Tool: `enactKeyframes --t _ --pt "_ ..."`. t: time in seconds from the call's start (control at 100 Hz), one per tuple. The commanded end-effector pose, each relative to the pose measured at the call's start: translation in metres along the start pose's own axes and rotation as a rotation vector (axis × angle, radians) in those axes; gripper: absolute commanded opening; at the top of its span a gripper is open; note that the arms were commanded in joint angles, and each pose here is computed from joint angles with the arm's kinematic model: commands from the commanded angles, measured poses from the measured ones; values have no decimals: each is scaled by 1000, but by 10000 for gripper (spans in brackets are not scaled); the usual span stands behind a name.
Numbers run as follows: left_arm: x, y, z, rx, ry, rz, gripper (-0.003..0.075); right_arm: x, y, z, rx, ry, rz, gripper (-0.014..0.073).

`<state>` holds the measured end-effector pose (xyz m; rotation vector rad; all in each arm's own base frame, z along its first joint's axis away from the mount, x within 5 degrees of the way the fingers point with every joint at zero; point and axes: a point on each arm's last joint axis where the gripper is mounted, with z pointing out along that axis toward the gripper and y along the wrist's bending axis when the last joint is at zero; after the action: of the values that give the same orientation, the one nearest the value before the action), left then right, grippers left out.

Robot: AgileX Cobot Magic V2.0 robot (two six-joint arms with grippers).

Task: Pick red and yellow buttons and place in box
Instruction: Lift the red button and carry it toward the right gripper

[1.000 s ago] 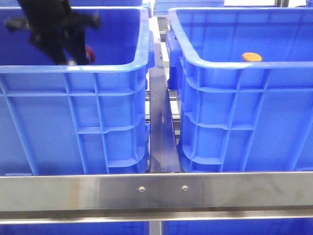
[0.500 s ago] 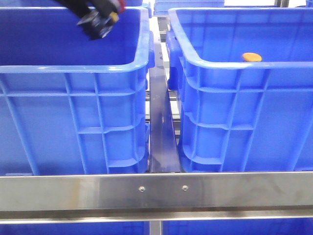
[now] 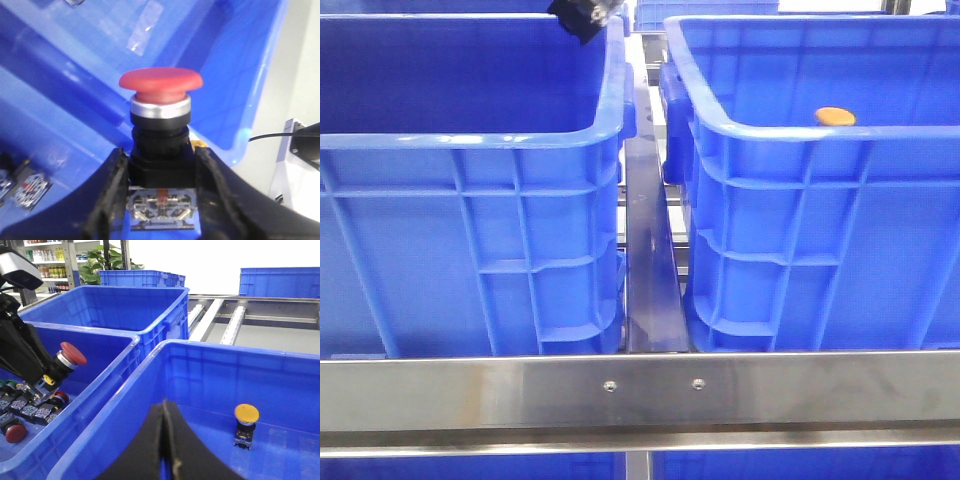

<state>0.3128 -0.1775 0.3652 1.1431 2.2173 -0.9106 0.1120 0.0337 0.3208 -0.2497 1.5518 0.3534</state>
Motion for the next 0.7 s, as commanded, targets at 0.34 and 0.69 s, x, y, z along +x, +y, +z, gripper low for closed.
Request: enactKeyframes --t 0.34,0.69 --pt "-17 -44 -5 42 -62 116 49 -10 0 0 1 -36 9 -69" --pt "-17 -44 -5 42 -62 116 49 -4 -5 11 0 19 37 55"
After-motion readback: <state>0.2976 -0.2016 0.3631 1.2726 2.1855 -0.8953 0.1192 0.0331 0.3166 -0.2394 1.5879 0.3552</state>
